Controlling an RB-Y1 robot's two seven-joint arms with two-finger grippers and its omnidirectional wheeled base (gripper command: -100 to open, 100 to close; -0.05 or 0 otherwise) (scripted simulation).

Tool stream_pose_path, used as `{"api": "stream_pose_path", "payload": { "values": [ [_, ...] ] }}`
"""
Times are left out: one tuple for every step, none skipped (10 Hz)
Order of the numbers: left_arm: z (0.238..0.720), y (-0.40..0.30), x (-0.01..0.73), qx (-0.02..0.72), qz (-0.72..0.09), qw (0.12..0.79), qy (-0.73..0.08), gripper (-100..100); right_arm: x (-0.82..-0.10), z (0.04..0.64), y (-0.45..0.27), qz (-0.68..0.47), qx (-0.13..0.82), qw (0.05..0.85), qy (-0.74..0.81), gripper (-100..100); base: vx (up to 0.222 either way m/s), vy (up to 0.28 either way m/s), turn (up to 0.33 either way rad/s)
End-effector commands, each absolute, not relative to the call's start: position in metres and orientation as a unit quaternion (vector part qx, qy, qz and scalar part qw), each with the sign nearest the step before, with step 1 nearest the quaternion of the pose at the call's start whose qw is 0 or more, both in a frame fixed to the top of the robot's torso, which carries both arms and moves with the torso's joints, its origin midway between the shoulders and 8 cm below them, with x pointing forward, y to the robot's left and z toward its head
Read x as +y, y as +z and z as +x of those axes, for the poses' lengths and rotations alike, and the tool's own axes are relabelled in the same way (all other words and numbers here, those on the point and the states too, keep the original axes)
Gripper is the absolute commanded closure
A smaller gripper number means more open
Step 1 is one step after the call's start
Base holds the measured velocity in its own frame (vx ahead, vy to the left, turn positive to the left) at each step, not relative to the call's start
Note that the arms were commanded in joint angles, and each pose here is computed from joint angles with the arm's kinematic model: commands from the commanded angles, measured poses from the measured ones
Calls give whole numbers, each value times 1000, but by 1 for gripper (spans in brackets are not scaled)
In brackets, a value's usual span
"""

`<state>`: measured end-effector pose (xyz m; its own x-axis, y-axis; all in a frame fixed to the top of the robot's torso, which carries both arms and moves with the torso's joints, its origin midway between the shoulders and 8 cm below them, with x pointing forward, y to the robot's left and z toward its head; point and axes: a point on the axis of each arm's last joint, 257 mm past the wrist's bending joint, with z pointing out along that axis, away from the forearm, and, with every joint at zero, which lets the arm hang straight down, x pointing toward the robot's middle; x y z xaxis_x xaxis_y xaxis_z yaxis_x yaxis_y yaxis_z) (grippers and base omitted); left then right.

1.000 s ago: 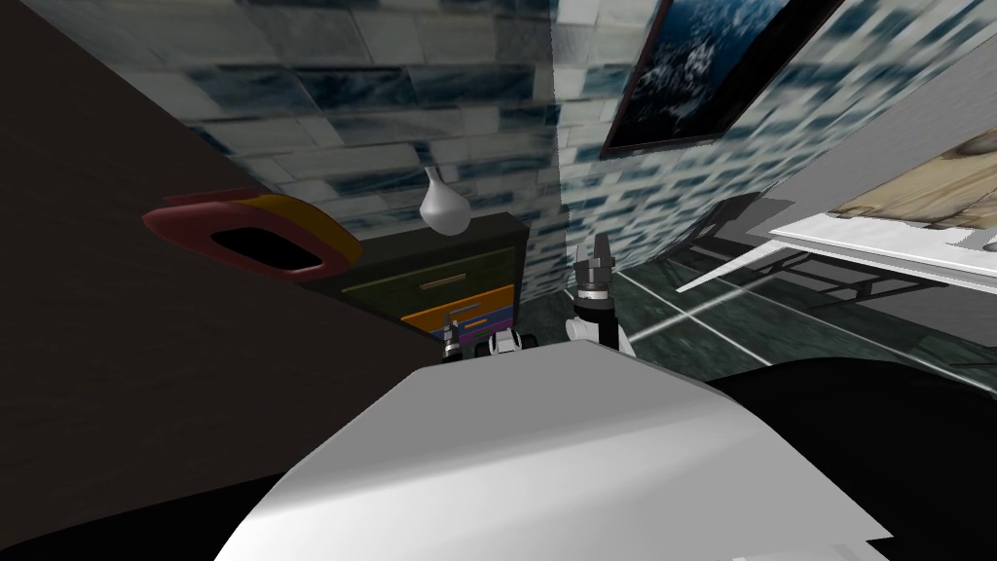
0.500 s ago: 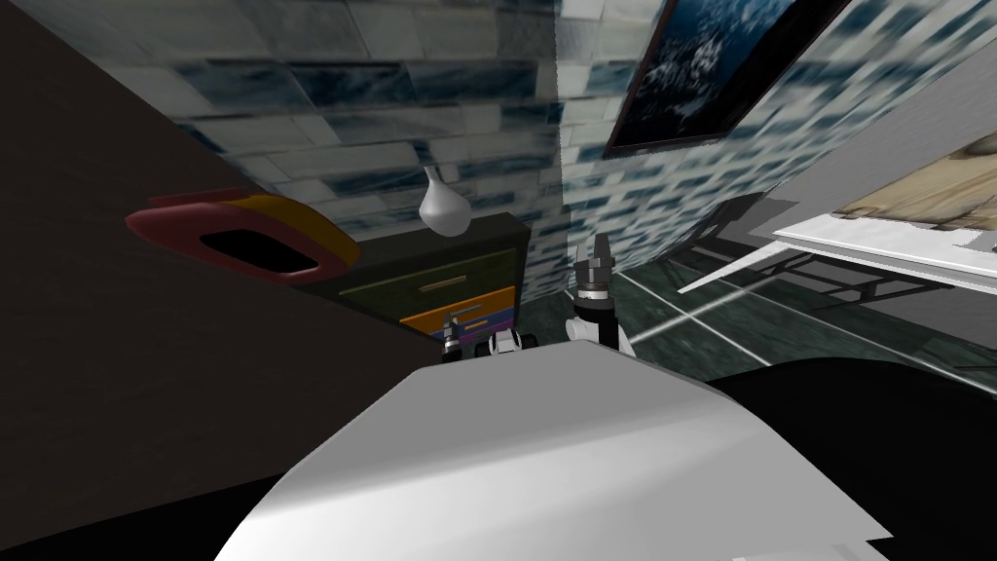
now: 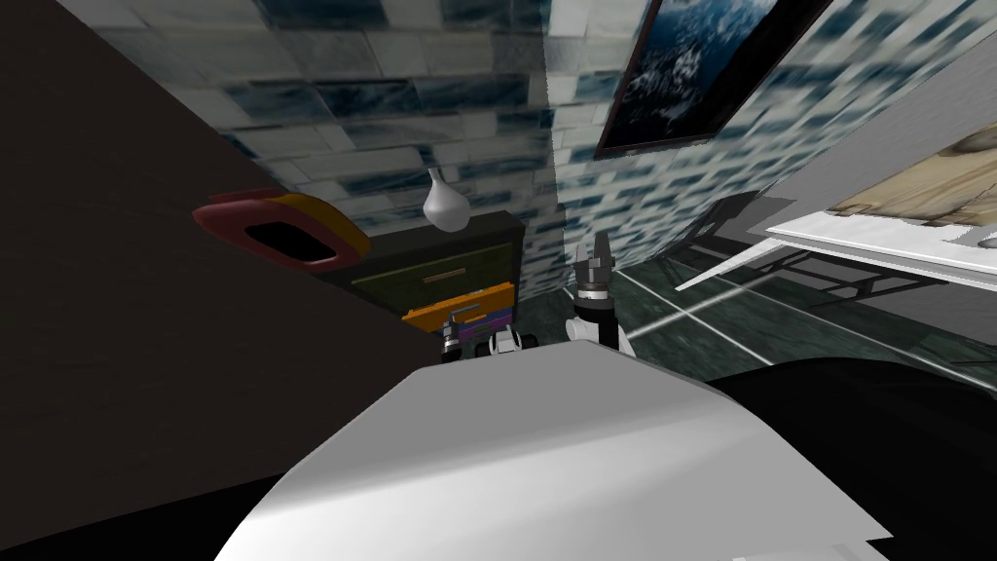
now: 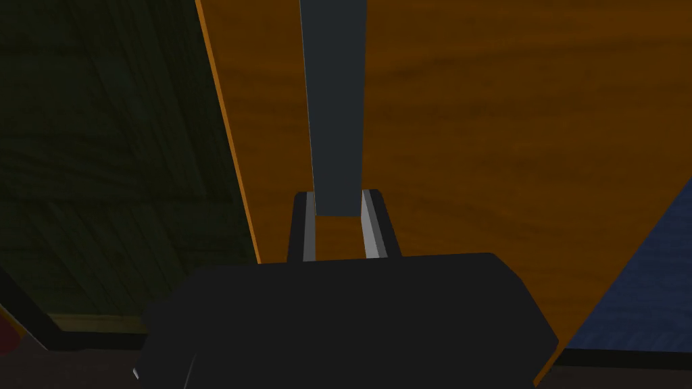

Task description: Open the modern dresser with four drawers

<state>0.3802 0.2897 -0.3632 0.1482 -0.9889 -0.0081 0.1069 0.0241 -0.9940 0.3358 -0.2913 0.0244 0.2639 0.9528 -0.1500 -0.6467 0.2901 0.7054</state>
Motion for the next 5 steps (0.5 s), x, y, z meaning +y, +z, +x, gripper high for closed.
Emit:
{"api": "stream_pose_path", "payload": {
  "values": [
    [382,-370,289,447,-511,558,-478,100,-291,336,24,265,289,749,534,0,-194,-32,29],
    [383,-365,289,442,-506,562,-483,100,-291,336,24,265,289,749,534,0,-103,-17,3],
    [380,-368,288,446,-508,559,-481,100,-291,336,24,265,289,749,533,0,-134,-38,23],
    [379,-369,287,446,-509,558,-480,100,-291,336,24,265,289,749,534,0,-183,-30,25],
    [378,-370,287,448,-509,557,-480,100,-291,336,24,265,289,749,534,0,-180,-29,18]
  ]
}}
